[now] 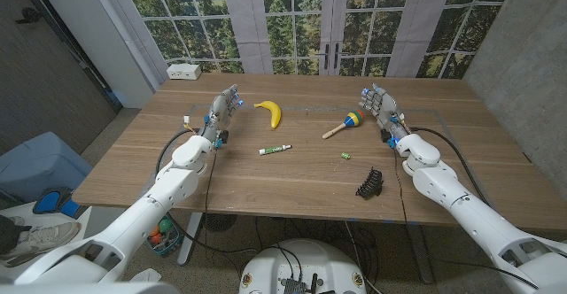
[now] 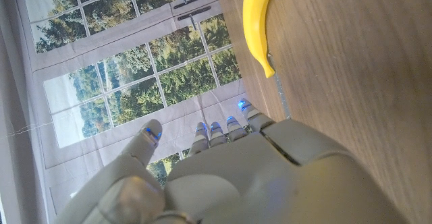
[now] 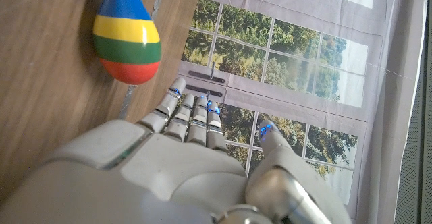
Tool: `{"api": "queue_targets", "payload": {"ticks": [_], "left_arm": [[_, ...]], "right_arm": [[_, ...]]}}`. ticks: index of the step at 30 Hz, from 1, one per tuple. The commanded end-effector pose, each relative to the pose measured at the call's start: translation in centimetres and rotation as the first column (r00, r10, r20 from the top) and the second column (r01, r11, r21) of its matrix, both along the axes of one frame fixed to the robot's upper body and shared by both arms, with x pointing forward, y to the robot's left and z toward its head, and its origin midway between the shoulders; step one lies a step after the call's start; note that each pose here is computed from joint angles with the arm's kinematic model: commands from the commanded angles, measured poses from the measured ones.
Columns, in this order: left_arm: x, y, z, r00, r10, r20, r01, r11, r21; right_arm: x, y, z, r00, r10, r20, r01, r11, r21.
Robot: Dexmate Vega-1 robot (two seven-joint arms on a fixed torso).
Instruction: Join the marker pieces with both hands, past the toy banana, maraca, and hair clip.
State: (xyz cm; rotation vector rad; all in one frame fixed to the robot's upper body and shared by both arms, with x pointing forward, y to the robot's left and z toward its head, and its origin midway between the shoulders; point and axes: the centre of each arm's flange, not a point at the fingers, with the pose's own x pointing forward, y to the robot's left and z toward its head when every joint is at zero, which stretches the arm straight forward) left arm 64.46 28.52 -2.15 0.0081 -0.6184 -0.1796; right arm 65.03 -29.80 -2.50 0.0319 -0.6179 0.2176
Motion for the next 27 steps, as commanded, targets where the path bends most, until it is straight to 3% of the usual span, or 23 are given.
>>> {"api": "queue_targets", "payload": {"ticks": [1,15,27], "left_arm": [[-1.6,-1.0,0.9,0.995,0.076,0.060,-0.080,0.995,0.058],[-3.0,-1.3,1.1,0.981,0.168,0.101,-0.182,0.970,0.162],[-4.0,-2.4,1.8,0.948,0.276,0.160,-0.313,0.902,0.299]], "right_arm": [[-0.8,-1.0,-0.1,0.999,0.003,0.033,-0.003,1.000,-0.009],[-1.7,-1.2,-1.0,0.999,-0.025,0.037,0.025,1.000,-0.008],[-2.8,-1.5,-1.7,0.997,-0.058,0.046,0.058,0.998,0.004]]}}
